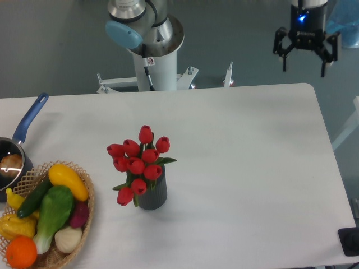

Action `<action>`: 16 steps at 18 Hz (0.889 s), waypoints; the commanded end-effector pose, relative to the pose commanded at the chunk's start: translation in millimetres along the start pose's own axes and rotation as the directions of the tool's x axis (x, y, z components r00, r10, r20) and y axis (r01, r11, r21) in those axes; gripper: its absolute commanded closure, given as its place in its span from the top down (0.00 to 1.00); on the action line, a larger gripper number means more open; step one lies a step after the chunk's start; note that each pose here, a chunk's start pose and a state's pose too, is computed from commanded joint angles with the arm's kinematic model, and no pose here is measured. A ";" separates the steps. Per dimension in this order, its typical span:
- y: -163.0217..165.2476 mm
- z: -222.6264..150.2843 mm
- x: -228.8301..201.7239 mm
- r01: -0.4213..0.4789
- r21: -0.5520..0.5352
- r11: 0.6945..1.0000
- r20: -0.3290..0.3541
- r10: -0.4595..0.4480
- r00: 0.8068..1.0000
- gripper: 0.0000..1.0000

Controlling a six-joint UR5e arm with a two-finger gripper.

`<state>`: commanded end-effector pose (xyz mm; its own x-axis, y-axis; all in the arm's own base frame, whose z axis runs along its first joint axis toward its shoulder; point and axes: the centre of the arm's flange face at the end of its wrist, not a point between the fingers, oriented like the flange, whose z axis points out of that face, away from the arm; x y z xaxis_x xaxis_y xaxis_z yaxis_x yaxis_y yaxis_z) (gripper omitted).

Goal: Pick up the flowers from the vase
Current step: 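Move the open gripper from its raised start pose toward the tulips, then lower the open gripper over the red tulip stems above the vase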

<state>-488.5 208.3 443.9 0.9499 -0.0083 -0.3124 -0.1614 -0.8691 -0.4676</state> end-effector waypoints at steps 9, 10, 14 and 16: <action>-52.3 57.8 52.4 -0.020 0.064 0.998 -0.152 0.029 0.988 1.00; -50.3 63.3 61.7 -0.016 0.072 0.997 -0.169 0.028 0.985 1.00; -78.9 77.5 81.0 -0.025 0.182 0.983 -0.223 0.066 0.973 1.00; -90.4 81.8 90.2 -0.020 0.231 0.973 -0.246 0.078 0.966 1.00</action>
<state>-410.1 326.6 390.3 0.9709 -0.1978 -0.1350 -0.2379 -0.7309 -0.6397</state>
